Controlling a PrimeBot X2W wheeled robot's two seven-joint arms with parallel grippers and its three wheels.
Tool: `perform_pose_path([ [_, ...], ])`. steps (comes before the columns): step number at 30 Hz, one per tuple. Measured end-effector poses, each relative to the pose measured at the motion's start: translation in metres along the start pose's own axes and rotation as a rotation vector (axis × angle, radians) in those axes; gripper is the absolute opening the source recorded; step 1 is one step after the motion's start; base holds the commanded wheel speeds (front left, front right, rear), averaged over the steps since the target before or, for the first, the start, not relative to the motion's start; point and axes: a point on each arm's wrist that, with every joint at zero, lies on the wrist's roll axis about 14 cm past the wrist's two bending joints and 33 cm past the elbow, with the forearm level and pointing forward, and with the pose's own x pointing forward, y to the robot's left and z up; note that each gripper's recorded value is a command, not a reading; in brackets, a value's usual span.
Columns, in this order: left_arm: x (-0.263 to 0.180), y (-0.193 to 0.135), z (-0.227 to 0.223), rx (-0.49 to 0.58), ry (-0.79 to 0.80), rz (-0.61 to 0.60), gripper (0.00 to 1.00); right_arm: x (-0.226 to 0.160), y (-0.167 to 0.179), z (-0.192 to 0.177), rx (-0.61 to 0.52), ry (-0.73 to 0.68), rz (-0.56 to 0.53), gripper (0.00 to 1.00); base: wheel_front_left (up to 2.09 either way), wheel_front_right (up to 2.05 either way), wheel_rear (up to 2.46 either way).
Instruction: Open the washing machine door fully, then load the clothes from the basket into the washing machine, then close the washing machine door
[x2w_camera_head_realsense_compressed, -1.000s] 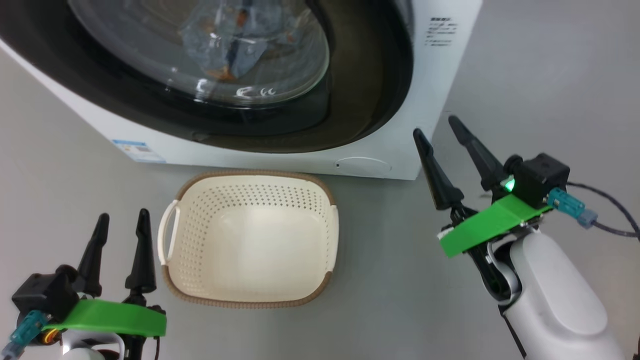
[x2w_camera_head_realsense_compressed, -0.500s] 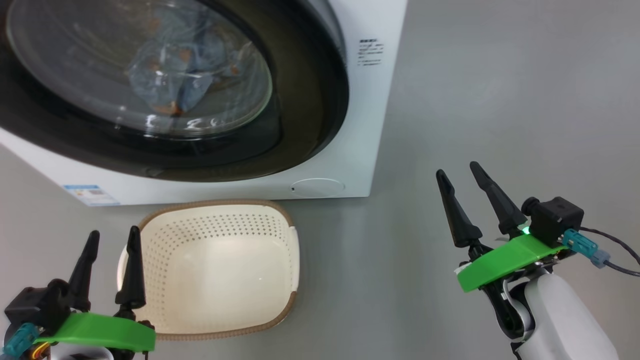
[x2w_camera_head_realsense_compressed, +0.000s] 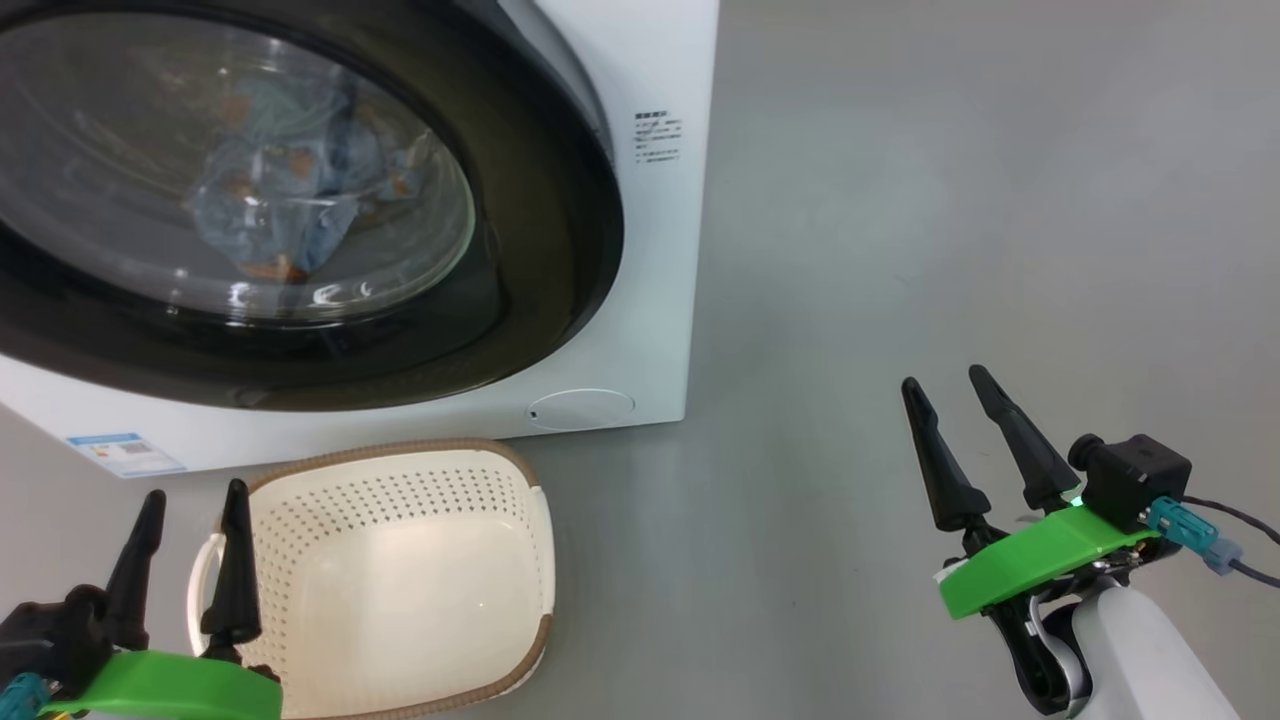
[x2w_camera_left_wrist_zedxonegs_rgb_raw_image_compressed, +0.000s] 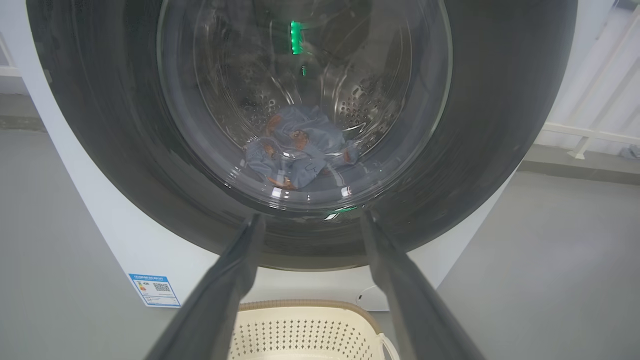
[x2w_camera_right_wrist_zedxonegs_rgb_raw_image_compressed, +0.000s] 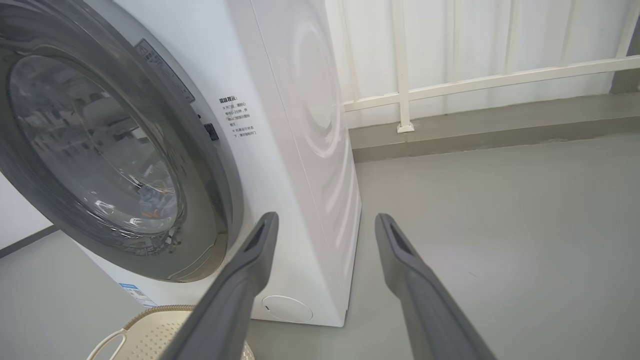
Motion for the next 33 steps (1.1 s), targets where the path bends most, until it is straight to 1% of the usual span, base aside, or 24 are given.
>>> perform_pose_path([
  [7, 0.003, -0.003, -0.002, 0.002, 0.005, -0.011, 1.00, -0.004, -0.008, 0.008, -0.001, -0.022, -0.025, 1.00, 0.00, 0.00, 0.00],
  [15, 0.005, -0.005, -0.004, 0.006, 0.013, -0.021, 1.00, -0.014, -0.015, 0.002, 0.009, -0.008, -0.056, 1.00, 0.00, 0.00, 0.00],
  [33, 0.003, -0.004, -0.011, 0.005, 0.033, -0.018, 1.00, -0.011, -0.014, -0.002, 0.016, -0.003, -0.053, 1.00, 0.00, 0.00, 0.00],
])
